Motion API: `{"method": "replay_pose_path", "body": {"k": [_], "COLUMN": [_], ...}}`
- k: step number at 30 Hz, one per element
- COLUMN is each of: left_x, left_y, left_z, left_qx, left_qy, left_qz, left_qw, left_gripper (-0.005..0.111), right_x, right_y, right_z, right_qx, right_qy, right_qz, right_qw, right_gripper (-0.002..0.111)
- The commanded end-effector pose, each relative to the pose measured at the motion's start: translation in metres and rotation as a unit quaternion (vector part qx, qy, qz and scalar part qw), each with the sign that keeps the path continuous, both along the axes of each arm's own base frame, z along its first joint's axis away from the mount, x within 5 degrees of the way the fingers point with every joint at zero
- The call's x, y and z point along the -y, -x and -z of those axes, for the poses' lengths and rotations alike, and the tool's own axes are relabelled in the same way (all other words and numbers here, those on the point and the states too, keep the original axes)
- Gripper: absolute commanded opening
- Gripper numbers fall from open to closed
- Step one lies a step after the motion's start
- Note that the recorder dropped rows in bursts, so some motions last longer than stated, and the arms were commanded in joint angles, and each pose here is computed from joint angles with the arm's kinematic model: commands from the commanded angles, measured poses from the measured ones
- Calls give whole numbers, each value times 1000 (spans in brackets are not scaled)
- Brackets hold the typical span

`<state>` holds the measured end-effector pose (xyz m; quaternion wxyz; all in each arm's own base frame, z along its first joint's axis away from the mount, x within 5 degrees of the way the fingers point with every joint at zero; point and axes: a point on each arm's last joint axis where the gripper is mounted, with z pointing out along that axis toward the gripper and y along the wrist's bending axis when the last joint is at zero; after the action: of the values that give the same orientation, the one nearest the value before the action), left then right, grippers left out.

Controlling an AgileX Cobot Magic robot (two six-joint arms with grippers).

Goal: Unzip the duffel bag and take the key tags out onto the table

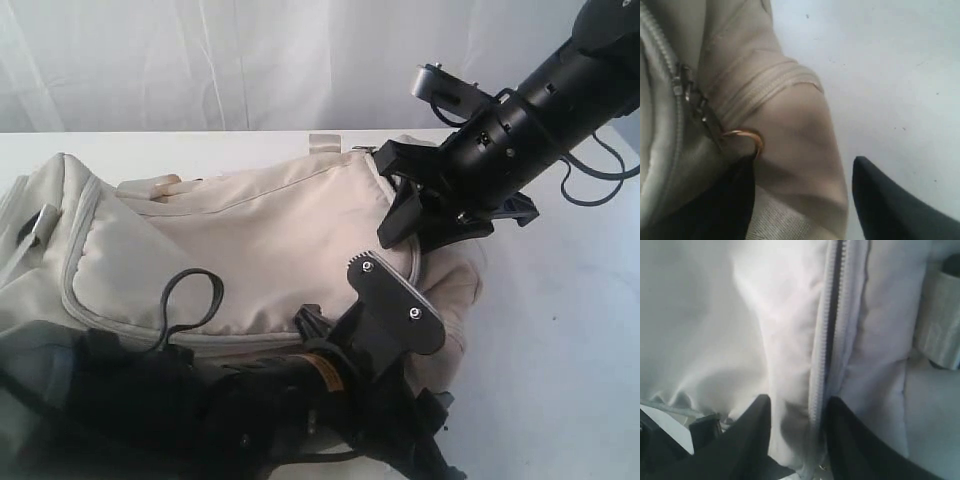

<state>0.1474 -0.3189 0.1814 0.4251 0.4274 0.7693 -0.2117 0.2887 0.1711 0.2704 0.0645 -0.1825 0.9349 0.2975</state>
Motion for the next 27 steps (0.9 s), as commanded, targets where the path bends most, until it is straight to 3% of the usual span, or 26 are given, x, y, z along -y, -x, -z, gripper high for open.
{"method": "replay_pose_path", "body": {"k": [1, 14, 27], "left_x": [-4, -10, -6], "left_y": [-4, -10, -9], "left_z": [-4, -22, -12], "left_qx": [20, 81, 35], "left_qy": [-9, -7, 19], "left_qz": [-29, -43, -66], "left_qw": [999, 996, 997], "left_gripper": [61, 61, 61], "right_x": [1, 1, 1], "right_y": [1, 1, 1], "right_z": [1, 1, 1], "right_qx": [-4, -4, -5], "right_qy": [-2, -2, -1], "right_qz": [-5, -5, -6], "right_qw": [1000, 1000, 1000], "right_gripper": [35, 35, 35]}}
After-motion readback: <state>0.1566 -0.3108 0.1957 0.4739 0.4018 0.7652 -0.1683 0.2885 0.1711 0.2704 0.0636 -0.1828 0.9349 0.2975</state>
